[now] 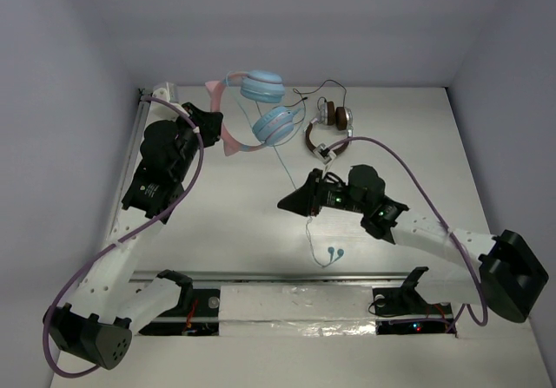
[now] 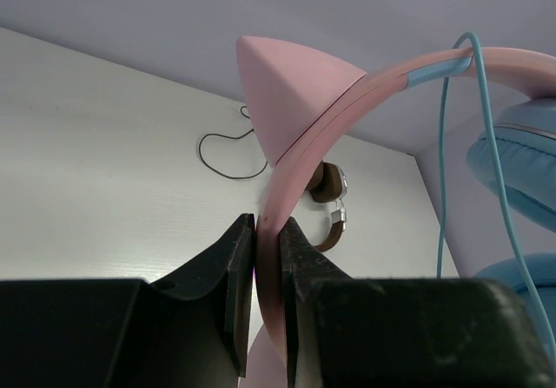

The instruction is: Wrap the headphones

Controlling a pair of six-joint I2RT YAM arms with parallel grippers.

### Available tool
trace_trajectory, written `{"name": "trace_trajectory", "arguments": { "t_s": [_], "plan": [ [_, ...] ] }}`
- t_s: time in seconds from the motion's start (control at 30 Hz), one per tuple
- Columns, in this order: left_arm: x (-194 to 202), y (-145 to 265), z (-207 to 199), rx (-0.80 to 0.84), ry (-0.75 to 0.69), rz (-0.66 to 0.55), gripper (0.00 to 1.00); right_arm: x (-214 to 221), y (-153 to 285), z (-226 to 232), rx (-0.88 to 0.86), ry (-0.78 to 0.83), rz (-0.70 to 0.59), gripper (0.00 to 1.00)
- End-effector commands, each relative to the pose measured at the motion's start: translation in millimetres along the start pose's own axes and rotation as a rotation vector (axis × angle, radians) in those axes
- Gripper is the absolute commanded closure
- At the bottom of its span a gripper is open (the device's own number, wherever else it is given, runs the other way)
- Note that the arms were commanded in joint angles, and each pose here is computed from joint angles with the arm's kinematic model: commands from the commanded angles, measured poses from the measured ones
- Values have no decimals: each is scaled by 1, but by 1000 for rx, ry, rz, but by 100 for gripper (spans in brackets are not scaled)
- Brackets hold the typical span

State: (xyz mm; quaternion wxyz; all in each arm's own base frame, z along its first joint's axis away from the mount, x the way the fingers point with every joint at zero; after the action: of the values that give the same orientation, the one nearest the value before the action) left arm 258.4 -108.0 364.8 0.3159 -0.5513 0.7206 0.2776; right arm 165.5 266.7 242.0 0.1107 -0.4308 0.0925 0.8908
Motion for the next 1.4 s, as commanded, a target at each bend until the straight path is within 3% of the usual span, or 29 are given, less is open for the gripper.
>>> {"name": "trace_trajectory", "arguments": {
  "t_s": [0.0,0.33,0.57,0.7,0.73,0.9,1.03,1.13,1.37],
  "plan": [
    [-29,9,-20,87,51,-142,100,3,-5,11,-92,9,-8,70],
    [-42,15,-32,116,48,-161,100,26,0,4,-107,-20,39,52],
    [-50,18,-36,120,40,-177,100,41,1,-2,-119,-51,74,50],
    [-48,17,-34,111,35,-173,100,49,2,0,-162,-75,93,55],
    [-48,17,-35,115,36,-172,100,51,2,0,-166,-77,97,63],
    [-50,17,-33,89,17,-177,100,59,4,3,-178,-97,119,74],
    [-48,14,-27,40,-8,-170,100,63,10,10,-166,-101,140,93],
    [-42,11,-18,-9,-32,-149,100,57,13,21,-113,-78,191,100],
    [-22,12,17,-194,-113,-107,100,32,24,46,109,-13,312,100]
  ]
}}
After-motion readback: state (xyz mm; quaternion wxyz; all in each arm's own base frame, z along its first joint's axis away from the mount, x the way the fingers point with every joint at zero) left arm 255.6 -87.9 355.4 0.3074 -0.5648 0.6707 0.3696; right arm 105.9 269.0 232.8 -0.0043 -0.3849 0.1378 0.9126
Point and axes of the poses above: each gripper's point midway between its finger pads, its own y axis back along the fingers, its own z axis along the line the jaws close on, x = y × z, the point moved 8 cm from there along y, back along the fingers, and after that the axes turned 7 degrees about y, right-handed, at the moved point
